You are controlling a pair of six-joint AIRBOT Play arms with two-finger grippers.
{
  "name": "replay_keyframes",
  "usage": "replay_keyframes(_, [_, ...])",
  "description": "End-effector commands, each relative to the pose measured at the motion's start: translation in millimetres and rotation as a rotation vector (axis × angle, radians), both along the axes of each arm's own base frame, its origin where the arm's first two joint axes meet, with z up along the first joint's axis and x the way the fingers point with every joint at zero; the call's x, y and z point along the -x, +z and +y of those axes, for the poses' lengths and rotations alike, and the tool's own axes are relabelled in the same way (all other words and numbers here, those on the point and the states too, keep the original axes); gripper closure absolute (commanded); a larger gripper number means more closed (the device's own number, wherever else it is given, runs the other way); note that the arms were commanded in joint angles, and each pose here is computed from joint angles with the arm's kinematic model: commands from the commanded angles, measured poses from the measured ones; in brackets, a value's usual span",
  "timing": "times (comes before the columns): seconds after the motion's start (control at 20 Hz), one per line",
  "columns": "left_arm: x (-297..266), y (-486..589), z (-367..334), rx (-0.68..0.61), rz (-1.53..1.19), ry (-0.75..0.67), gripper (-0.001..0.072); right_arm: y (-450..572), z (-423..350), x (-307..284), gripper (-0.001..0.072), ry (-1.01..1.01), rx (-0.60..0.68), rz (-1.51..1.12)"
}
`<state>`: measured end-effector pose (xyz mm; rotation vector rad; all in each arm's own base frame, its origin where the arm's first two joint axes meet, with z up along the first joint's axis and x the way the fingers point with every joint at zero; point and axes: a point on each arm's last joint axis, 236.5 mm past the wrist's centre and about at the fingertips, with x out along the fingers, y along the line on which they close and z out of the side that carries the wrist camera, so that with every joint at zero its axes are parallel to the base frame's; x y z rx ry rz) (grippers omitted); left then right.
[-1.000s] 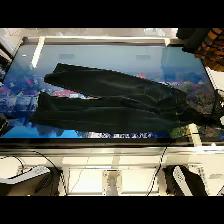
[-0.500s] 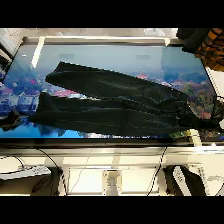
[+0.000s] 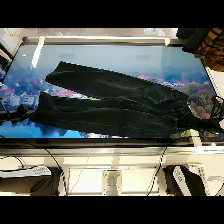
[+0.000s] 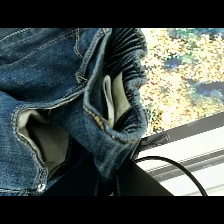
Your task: Fold the clothes and pants, and hang the long-sleeved shirts on hangers.
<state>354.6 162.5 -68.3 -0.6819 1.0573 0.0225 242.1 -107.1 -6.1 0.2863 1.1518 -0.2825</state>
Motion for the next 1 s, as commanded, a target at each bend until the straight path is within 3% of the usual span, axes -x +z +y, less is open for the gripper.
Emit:
replay_keyframes(0.0, [7, -3, -3, 0.011, 0.027, -0.016, 0.0347, 0, 1, 0, 0.0678, -0.001, -0.006, -0.003])
replay_keyframes(0.1, [27, -14, -2, -0.015, 0.112, -0.06, 0.0365, 0, 1, -1, 0.0678, -0.001, -0.005, -0.004])
replay_keyframes(0.15, [43, -21, -3, -0.035, 0.172, -0.111, 0.049, 0, 1, -1, 0.0678, -0.001, -0.005, -0.005])
replay_keyframes(0.2, [57, -25, -2, -0.051, 0.223, -0.15, 0.0695, 0, 1, -1, 0.0678, 0.0, -0.003, -0.004])
replay_keyframes(0.35, [65, -16, -2, -0.026, 0.22, -0.149, 0.0688, 0, -12, 5, 0.0678, 0.007, 0.057, 0.022])
replay_keyframes(0.5, [55, 32, 22, -0.091, 0.049, -0.11, 0.0688, 8, -50, 22, 0.0679, -0.033, 0.18, 0.072])
replay_keyframes(0.65, [70, 69, 63, -0.157, -0.04, 0.023, 0.0688, 9, -74, 43, 0.0679, -0.142, 0.175, 0.089])
replay_keyframes(0.75, [84, 72, 71, -0.112, -0.045, 0.078, 0.0688, 8, -88, 58, 0.0679, -0.174, 0.184, 0.108])
replay_keyframes(0.95, [118, 44, 64, -0.088, 0.108, 0.002, 0.0687, -6, -92, 80, 0.0678, -0.226, 0.153, 0.151])
